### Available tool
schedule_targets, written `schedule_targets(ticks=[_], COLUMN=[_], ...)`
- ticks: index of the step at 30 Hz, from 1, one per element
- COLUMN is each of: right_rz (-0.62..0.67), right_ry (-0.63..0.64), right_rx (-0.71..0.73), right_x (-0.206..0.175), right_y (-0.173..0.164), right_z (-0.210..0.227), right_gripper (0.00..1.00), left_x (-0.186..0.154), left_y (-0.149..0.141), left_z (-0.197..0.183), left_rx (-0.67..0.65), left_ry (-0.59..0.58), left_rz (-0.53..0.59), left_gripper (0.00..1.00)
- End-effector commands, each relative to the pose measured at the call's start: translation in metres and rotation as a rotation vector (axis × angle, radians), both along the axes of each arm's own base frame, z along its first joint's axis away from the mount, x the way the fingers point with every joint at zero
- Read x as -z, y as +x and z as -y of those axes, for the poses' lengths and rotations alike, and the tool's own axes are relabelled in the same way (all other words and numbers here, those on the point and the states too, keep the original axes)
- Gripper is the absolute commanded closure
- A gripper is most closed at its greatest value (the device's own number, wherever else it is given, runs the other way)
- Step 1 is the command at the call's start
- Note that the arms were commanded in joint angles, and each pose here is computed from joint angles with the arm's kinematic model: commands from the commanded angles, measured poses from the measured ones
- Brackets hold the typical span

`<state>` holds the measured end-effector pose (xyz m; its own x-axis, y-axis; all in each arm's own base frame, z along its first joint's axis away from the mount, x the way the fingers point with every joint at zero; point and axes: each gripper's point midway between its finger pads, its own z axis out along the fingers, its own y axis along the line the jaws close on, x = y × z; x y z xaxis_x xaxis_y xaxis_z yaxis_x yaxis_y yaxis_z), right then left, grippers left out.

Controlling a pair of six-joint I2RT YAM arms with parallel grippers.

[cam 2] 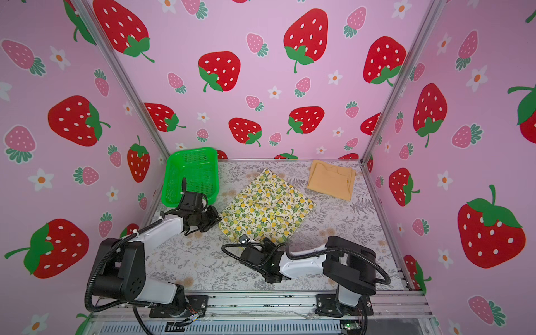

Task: Fold and stack skirts
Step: Turn over the skirt at the center of the table.

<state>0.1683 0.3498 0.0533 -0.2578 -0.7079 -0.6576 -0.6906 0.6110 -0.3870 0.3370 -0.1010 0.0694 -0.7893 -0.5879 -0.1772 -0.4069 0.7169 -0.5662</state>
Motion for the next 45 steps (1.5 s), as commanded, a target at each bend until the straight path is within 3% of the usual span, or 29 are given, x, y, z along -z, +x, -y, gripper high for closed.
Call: schedule_targets(ticks=[1, 4, 6, 8, 13, 22, 31, 45], right_rz=[0.021, 0.016, 0.01, 0.006, -0.002, -0.047, -0.102, -0.158], right_ry=[0.007, -0.003, -0.007, -0.001, 0.04, 0.157, 0.249, 0.274], right_rx=[0.045, 0.043, 0.038, 0.04, 0.028, -0.056, -0.155, -0.229], right_x=[-0.005, -0.002, 0.001, 0.0, -0.014, -0.064, -0.103, -0.108], right_y=[0.003, 0.002, 0.002, 0.001, 0.0, -0.009, -0.022, -0.033], right_z=[0.007, 0.01, 0.009, 0.009, 0.002, -0.03, -0.061, -0.083], right_gripper=[0.3, 0.34, 0.47, 0.66, 0.84, 0.91, 0.92, 0.99], left_x=[-0.012, -0.011, -0.012, -0.012, -0.017, -0.072, -0.135, -0.177], left_y=[0.011, 0.013, 0.015, 0.017, 0.024, 0.043, 0.045, 0.034], left_z=[0.001, 0.001, 0.002, 0.001, 0.0, -0.002, -0.009, -0.022], left_rx=[0.0, -0.004, -0.001, -0.001, -0.003, 0.011, 0.007, -0.009], left_ry=[-0.014, -0.015, -0.015, -0.014, -0.012, -0.004, 0.022, 0.083], left_rz=[0.023, 0.021, 0.025, 0.024, 0.034, 0.139, 0.283, 0.377], left_gripper=[1.0, 1.0, 1.0, 1.0, 1.0, 1.0, 1.0, 1.0])
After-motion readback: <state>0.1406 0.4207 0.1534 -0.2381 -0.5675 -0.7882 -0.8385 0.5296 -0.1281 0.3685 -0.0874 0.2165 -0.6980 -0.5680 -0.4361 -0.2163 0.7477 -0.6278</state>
